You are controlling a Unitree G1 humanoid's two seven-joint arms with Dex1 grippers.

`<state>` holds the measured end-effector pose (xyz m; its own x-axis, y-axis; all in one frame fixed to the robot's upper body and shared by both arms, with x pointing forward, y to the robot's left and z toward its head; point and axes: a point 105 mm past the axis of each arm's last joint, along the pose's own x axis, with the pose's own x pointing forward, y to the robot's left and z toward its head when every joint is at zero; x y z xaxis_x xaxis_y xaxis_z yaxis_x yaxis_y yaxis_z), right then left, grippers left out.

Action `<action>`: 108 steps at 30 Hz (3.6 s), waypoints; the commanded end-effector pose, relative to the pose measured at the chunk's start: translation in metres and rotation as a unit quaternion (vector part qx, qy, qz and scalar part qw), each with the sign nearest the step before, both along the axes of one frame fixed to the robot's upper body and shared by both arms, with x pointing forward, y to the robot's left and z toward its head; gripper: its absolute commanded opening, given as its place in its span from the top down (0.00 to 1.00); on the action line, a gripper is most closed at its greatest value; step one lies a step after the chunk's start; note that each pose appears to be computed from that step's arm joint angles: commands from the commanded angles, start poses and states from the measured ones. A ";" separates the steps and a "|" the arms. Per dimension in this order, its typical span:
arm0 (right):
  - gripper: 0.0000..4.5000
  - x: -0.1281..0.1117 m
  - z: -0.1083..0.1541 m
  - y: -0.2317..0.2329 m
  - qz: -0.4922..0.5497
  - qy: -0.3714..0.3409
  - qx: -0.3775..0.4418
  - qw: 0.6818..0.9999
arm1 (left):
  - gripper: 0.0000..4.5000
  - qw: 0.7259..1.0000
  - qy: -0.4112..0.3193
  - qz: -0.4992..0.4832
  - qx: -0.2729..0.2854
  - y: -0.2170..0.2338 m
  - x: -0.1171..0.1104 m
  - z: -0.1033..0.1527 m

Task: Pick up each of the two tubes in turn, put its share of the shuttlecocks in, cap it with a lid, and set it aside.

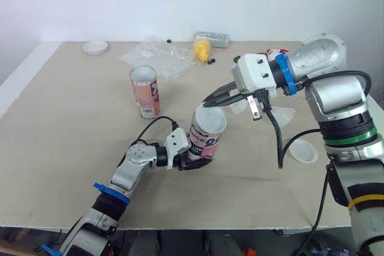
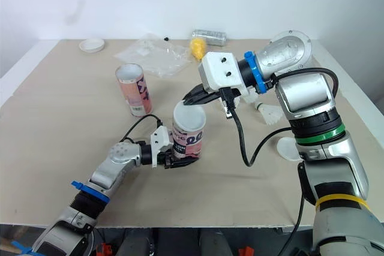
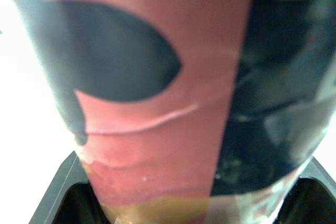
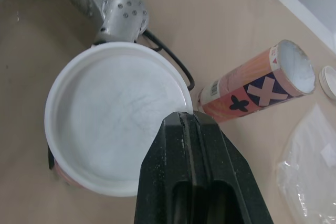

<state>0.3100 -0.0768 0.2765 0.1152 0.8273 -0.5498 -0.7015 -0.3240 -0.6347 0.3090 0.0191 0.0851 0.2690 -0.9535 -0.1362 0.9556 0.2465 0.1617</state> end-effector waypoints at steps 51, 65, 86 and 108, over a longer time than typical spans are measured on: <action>0.71 -0.014 0.044 -0.011 -0.039 0.128 0.147 0.980 | 0.33 0.997 0.061 0.043 0.034 0.017 0.001 -0.031; 0.98 -0.015 -0.010 0.002 -0.068 0.182 0.094 0.976 | 0.33 0.997 0.062 0.042 0.029 0.014 0.000 -0.030; 0.98 -0.010 -0.052 0.003 -0.057 0.178 -0.015 0.982 | 0.33 0.996 0.063 0.051 0.029 0.017 0.001 -0.031; 0.98 -0.012 -0.076 0.022 -0.021 0.163 -0.057 0.985 | 0.33 0.996 0.066 0.058 0.029 0.018 0.000 -0.033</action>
